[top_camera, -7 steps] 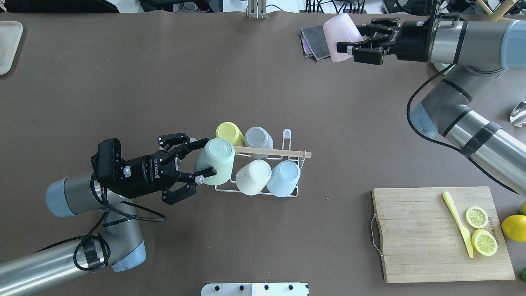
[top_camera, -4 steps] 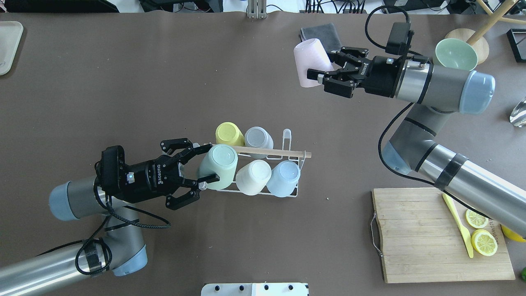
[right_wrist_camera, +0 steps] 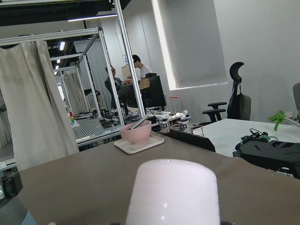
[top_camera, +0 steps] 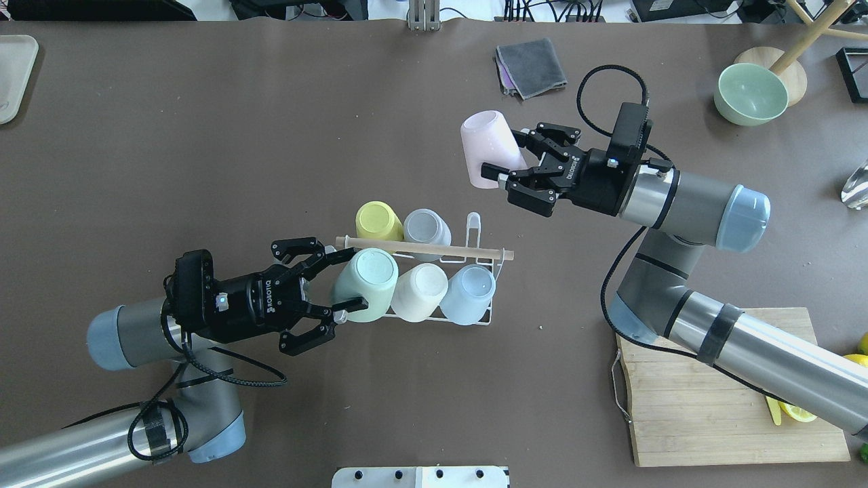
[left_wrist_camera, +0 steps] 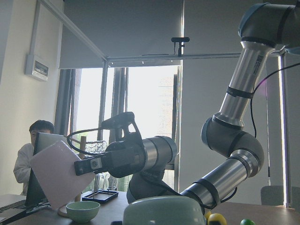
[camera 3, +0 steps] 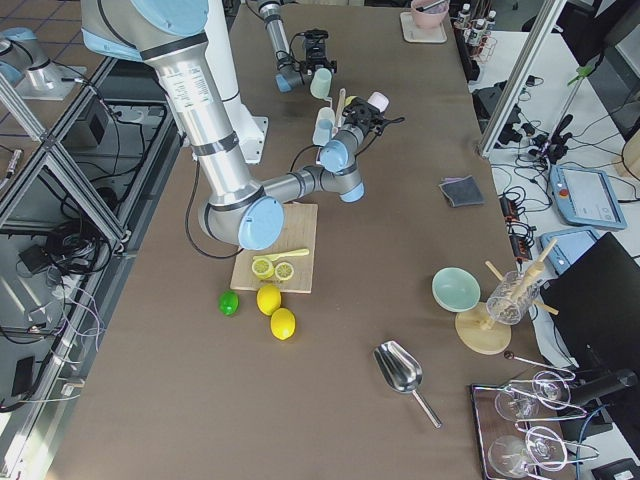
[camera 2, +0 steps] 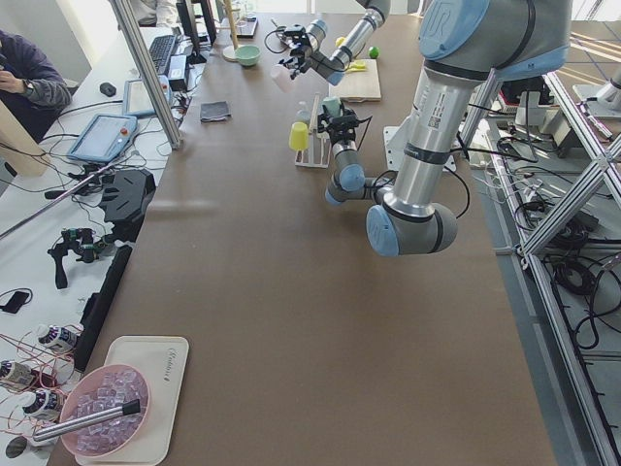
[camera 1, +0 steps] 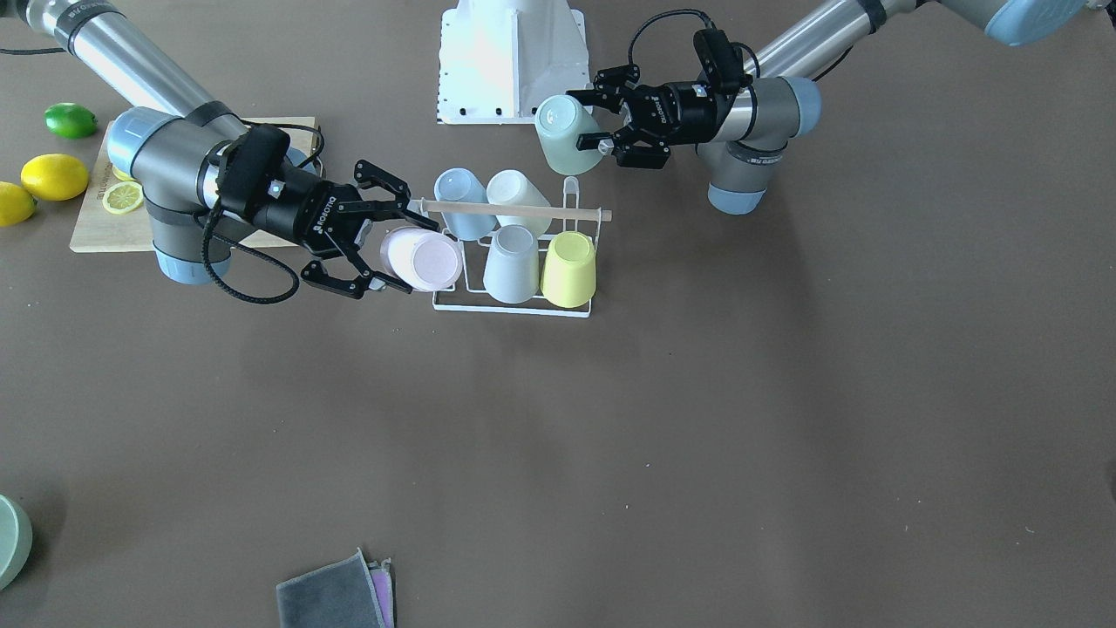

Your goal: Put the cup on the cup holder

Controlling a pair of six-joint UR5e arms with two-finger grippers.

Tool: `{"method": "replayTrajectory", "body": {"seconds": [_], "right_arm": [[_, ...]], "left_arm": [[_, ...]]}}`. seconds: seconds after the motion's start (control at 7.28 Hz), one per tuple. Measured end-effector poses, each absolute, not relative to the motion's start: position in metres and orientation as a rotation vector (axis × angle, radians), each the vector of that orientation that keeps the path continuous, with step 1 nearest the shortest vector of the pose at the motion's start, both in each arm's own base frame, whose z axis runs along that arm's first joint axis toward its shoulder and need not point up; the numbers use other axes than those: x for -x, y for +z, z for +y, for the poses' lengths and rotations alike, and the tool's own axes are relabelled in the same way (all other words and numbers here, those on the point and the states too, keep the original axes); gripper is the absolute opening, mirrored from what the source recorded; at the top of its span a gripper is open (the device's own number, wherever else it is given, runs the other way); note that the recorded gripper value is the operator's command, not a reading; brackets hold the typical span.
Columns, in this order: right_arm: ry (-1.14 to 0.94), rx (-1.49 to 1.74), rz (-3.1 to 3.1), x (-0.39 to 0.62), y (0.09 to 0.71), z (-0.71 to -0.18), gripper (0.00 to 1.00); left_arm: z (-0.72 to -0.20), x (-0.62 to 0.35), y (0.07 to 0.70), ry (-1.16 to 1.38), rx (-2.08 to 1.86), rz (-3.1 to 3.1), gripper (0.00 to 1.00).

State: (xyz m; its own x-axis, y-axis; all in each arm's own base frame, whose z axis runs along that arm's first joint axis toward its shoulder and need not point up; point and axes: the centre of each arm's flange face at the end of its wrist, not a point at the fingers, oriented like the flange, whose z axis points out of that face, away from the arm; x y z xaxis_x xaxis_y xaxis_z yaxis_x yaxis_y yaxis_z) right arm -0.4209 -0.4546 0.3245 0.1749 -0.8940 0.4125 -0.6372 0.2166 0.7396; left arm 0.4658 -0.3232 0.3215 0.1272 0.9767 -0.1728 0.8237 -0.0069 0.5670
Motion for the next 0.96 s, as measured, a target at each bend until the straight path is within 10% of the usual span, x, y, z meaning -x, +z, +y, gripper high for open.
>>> {"method": "replayTrajectory", "body": {"seconds": [0.96], "right_arm": [[-0.500,-1.631,-1.424,0.450,0.325,-0.425,0.43]], "left_arm": [[-0.327,-0.469,0.327,0.339,-1.855,1.709,0.00]]}}
